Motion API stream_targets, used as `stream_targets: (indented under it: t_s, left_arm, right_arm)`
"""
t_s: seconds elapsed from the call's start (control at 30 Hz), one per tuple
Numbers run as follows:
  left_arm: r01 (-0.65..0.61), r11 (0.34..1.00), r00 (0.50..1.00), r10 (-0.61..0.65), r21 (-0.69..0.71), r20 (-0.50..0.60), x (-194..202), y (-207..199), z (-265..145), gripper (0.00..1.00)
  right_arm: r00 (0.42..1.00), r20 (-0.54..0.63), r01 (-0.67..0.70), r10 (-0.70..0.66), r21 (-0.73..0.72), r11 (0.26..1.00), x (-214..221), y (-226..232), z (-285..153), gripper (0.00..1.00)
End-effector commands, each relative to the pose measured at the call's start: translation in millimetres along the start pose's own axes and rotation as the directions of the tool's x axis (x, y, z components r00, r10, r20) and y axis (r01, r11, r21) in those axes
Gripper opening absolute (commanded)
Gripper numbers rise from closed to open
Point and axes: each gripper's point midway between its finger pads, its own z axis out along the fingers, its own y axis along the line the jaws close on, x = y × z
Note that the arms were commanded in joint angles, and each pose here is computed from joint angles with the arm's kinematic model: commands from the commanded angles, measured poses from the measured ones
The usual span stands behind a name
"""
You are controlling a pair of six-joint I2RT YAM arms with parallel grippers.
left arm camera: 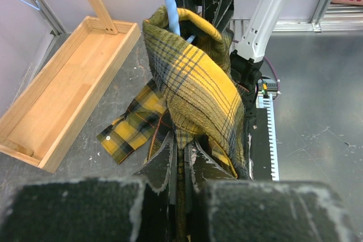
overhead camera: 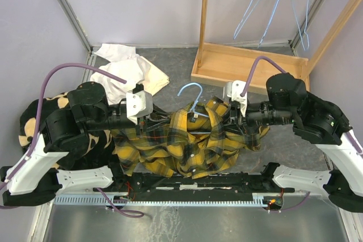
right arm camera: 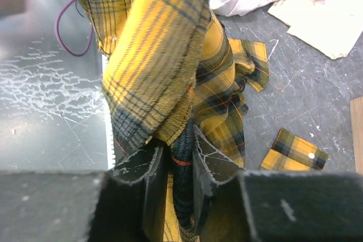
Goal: Place the shirt on the hanger
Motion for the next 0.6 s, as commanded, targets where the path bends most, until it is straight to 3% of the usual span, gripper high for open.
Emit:
stream_targets:
  t_s: [0.0, 0.2, 0.27, 0.33, 0.37, 0.57]
  left_arm:
    - [-0.011, 1.000, 0.996, 0.010, 0.009, 0.090, -23, -3, -4, 0.03]
    - [-0.015, 1.000, 0.996, 0.013, 0.023, 0.089, -22, -5, -3, 0.03]
    - [-0.015, 1.000, 0.996, 0.013, 0.026, 0.090, -22, -5, -3, 0.03]
    - [-0.014, 1.000, 0.996, 0.012, 0.023, 0.088, -22, -5, -4, 0.03]
    - [-0.012, 1.000, 0.996, 0.010, 0.018, 0.088, -21, -4, -4, 0.04]
    - [-0.004, 0.999, 0.996, 0.009, -0.046, 0.090, -19, 2, -15, 0.41]
  right_arm:
    - [0.990, 0.141, 0.017, -0.015, -0.015, 1.000, -37, 8, -11, 0.24]
    - [0.988, 0.149, -0.026, 0.036, -0.068, 0.997, -41, 13, -2, 0.22]
    - [0.989, 0.144, -0.035, 0.045, -0.073, 0.997, -41, 12, 1, 0.15]
    - [0.989, 0.143, -0.037, 0.045, -0.061, 0.997, -41, 9, 2, 0.00]
    - [0.988, 0.146, -0.036, 0.043, -0.046, 0.998, -42, 7, 1, 0.00]
    - [0.985, 0.170, -0.018, 0.004, 0.082, 0.996, -44, -7, -16, 0.00]
